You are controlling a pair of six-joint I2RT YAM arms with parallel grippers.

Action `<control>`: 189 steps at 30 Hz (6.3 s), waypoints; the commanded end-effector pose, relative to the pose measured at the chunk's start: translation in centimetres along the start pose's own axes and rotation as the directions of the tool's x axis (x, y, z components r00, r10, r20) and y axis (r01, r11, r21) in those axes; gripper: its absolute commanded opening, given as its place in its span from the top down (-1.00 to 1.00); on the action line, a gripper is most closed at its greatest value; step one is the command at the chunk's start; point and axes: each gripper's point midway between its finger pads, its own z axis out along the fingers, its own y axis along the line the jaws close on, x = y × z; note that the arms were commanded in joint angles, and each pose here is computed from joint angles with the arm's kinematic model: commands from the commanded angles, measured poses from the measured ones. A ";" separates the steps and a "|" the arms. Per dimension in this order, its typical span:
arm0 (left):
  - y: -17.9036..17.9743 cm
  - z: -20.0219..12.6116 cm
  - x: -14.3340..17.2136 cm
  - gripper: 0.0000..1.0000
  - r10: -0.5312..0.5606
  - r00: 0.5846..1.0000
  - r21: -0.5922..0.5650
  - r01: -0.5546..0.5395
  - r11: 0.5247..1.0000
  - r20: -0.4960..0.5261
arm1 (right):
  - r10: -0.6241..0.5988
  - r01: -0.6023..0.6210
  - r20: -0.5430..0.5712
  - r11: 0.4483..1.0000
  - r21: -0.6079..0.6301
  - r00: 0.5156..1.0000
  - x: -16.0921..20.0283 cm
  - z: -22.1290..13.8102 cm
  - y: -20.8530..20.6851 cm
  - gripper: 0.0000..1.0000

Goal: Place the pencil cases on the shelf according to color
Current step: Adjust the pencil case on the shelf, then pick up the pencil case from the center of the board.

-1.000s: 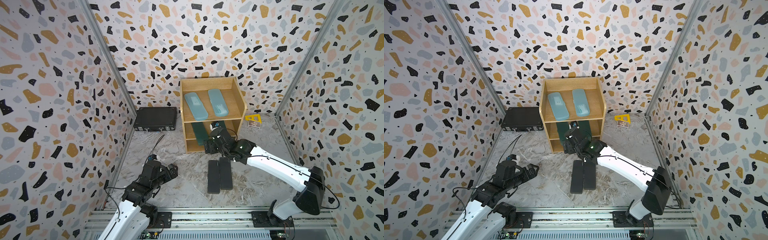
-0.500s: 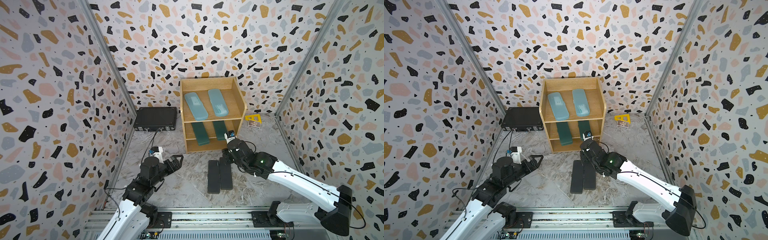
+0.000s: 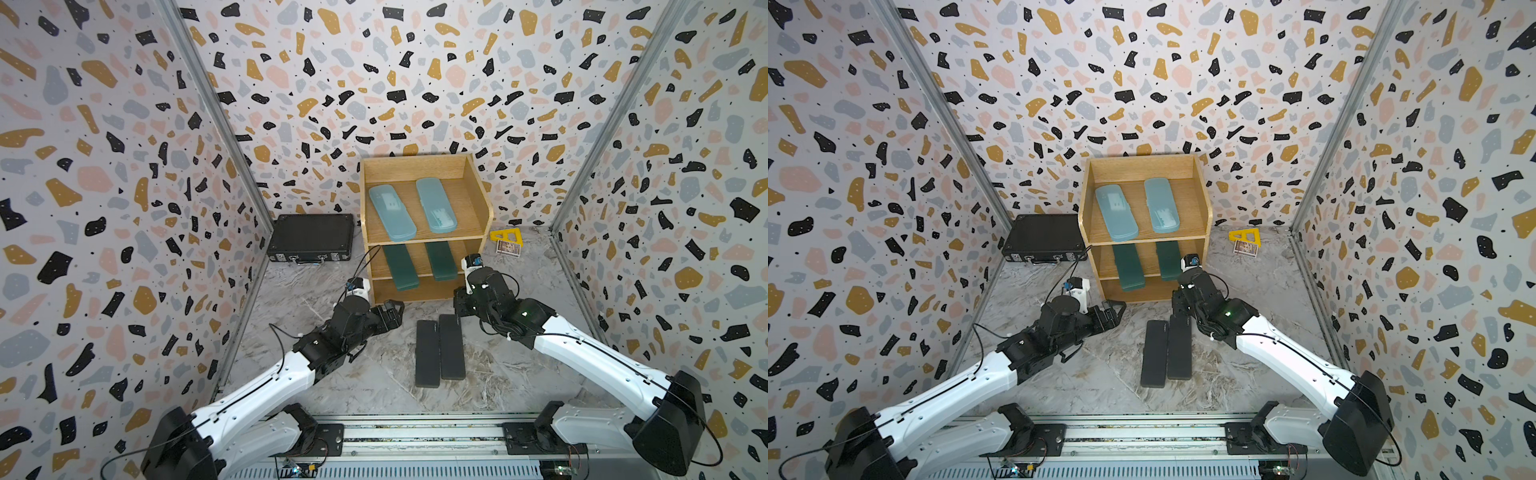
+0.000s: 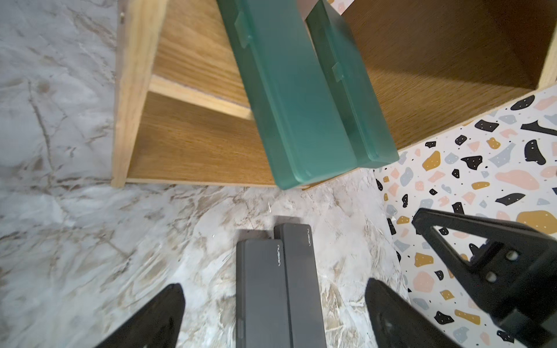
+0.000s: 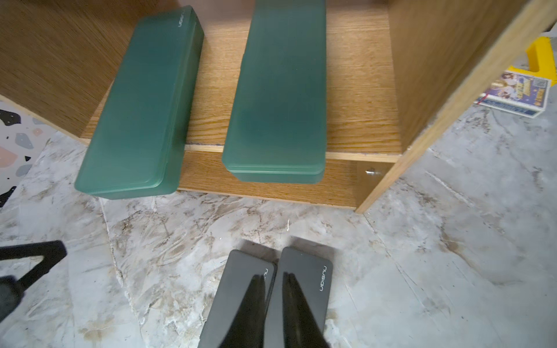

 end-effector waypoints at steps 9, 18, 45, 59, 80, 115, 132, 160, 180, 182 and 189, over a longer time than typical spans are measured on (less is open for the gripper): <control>-3.5 2.4 -3.8 -0.84 0.011 0.986 0.068 -0.023 0.997 0.166 | 0.069 -0.065 0.060 0.996 -0.054 0.996 -1.8 1.6 -0.7 0.68; -3.2 3.1 -2.8 -0.48 0.054 0.992 0.028 -0.058 0.998 0.118 | 0.051 -0.049 0.045 0.997 -0.051 0.998 -1.6 2.8 -1.0 0.71; -2.6 0.2 -4.6 -0.44 0.169 0.972 -0.059 -0.161 0.985 0.166 | 0.035 -0.031 0.053 0.998 -0.063 0.998 -2.8 7.0 -0.2 0.80; -4.8 -1.8 0.8 -0.41 0.198 0.979 0.089 -0.194 0.977 -0.044 | 0.031 -0.027 0.040 0.994 -0.107 0.999 -2.4 5.3 0.2 0.81; -4.8 3.0 -1.8 0.02 0.261 0.962 -0.048 -0.258 0.965 0.076 | 0.017 -0.011 0.060 0.995 -0.095 0.998 1.0 -2.1 -2.5 0.75; 2.9 -6.6 -1.1 -0.99 0.242 0.970 -0.137 -0.236 0.962 0.028 | 0.095 -0.111 -0.192 0.991 -0.073 0.977 9.6 -4.3 -3.9 -0.91; 8.0 -6.6 4.3 -0.99 0.137 0.986 -0.203 -0.155 0.967 -0.100 | 0.160 -0.074 -0.407 0.973 0.219 0.899 18.4 -1.3 -4.7 -1.00; 8.8 -6.4 5.6 -0.99 0.096 0.989 -0.201 -0.118 0.972 -0.115 | 0.078 0.019 -0.430 0.976 0.216 0.900 21.6 1.1 -1.4 -1.00; 8.9 -6.3 5.9 -0.99 0.089 0.987 -0.200 -0.115 0.973 -0.132 | 0.037 0.053 -0.454 0.981 0.184 0.890 23.3 -1.4 -4.3 -0.99; 8.9 -6.4 6.0 -0.99 0.084 0.988 -0.198 -0.109 0.974 -0.129 | 0.049 0.037 -0.473 0.984 0.172 0.880 24.0 -1.1 -4.0 -0.98; 9.1 -6.7 6.1 -0.99 0.077 0.989 -0.198 -0.102 0.975 -0.128 | 0.072 0.040 -0.500 0.977 0.209 0.863 25.7 -0.4 -4.7 -0.97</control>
